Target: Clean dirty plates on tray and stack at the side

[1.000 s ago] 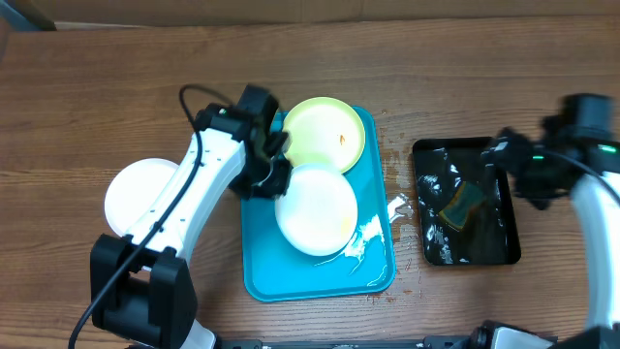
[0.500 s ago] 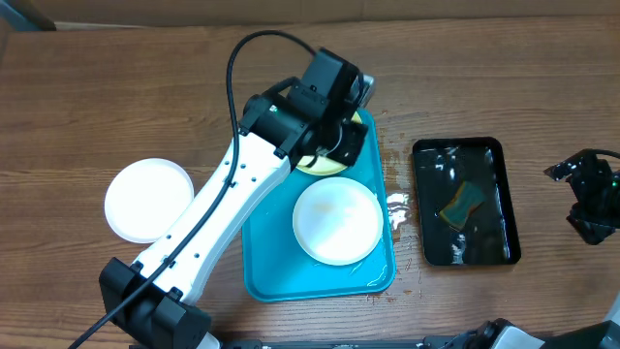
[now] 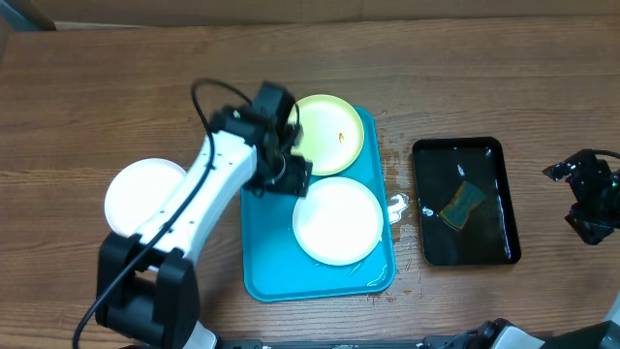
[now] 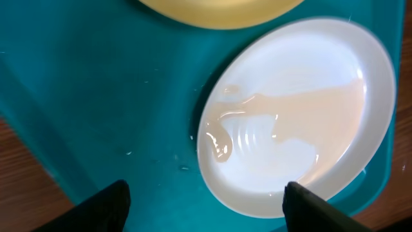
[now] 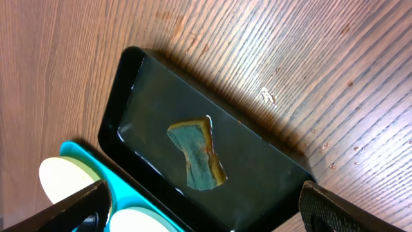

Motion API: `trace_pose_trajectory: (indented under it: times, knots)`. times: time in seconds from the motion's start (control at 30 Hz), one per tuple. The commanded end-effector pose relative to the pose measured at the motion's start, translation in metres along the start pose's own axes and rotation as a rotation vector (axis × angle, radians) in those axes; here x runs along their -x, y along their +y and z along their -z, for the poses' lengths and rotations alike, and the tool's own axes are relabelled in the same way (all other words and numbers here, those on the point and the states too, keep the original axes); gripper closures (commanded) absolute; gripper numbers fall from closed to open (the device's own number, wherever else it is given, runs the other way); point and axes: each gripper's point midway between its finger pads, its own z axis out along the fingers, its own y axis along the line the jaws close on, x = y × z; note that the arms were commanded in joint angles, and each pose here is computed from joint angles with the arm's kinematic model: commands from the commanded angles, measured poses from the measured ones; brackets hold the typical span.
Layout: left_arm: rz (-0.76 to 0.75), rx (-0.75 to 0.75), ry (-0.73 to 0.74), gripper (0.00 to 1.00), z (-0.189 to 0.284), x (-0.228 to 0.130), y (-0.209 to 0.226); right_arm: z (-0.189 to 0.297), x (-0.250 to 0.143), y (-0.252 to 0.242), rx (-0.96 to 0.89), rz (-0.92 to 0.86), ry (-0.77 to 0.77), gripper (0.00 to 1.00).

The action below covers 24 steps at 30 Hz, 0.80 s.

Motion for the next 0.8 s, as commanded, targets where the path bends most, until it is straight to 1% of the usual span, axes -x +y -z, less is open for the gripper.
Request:
trace_pose_trajectory:
  times: [0.0,0.07,0.1,0.17,0.23,0.3,0.33,0.37,0.4,0.5,0.6,0.63,0.7,0.77]
  knots:
    - [-0.088,-0.116,0.056,0.34,-0.038,-0.024,-0.011,0.002,0.002,0.004,0.016,0.020,-0.010,0.05]
    - [-0.090,-0.124,0.048,0.44,-0.052,-0.027,-0.009,0.002,0.001,0.005,0.016,0.024,-0.009,0.05]
    - [-0.091,-0.123,0.046,0.46,-0.058,-0.029,-0.007,0.002,0.001,0.005,0.016,0.023,-0.009,0.05]
    - [-0.084,-0.106,0.037,0.46,-0.070,-0.031,-0.002,0.002,0.002,0.005,0.017,0.024,-0.011,0.05]
    - [-0.083,-0.109,0.027,0.50,-0.080,-0.031,0.000,0.002,0.002,0.006,0.018,0.024,-0.011,0.05]
    - [-0.067,-0.111,0.028,0.60,-0.089,-0.030,0.002,0.002,0.001,0.008,0.032,0.025,-0.005,0.05]
    - [-0.064,-0.116,0.034,0.69,-0.092,-0.030,0.001,0.002,0.000,0.009,0.036,0.025,-0.004,0.05]
    - [-0.062,-0.135,0.045,0.86,-0.096,-0.031,-0.001,0.002,0.000,0.009,0.039,0.025,-0.003,0.05]
    - [-0.060,-0.135,0.049,0.96,-0.097,-0.032,-0.001,0.002,0.000,0.009,0.039,0.025,-0.003,0.05]
    - [-0.058,-0.145,0.056,0.96,-0.095,-0.032,-0.003,0.002,0.000,0.009,0.039,0.025,-0.003,0.05]
    - [-0.053,-0.137,0.076,0.96,-0.080,-0.027,-0.006,0.002,0.001,0.009,0.040,0.026,-0.005,0.05]
    - [-0.054,-0.117,0.076,0.96,-0.060,-0.017,-0.009,0.002,0.001,0.009,0.040,0.026,-0.006,0.05]
    - [-0.062,-0.097,0.065,0.96,-0.038,-0.005,-0.014,0.002,0.001,0.009,0.040,0.026,-0.006,0.05]
    - [-0.092,-0.057,0.027,0.96,-0.009,0.013,-0.023,0.002,0.001,0.009,0.040,0.026,-0.006,0.05]
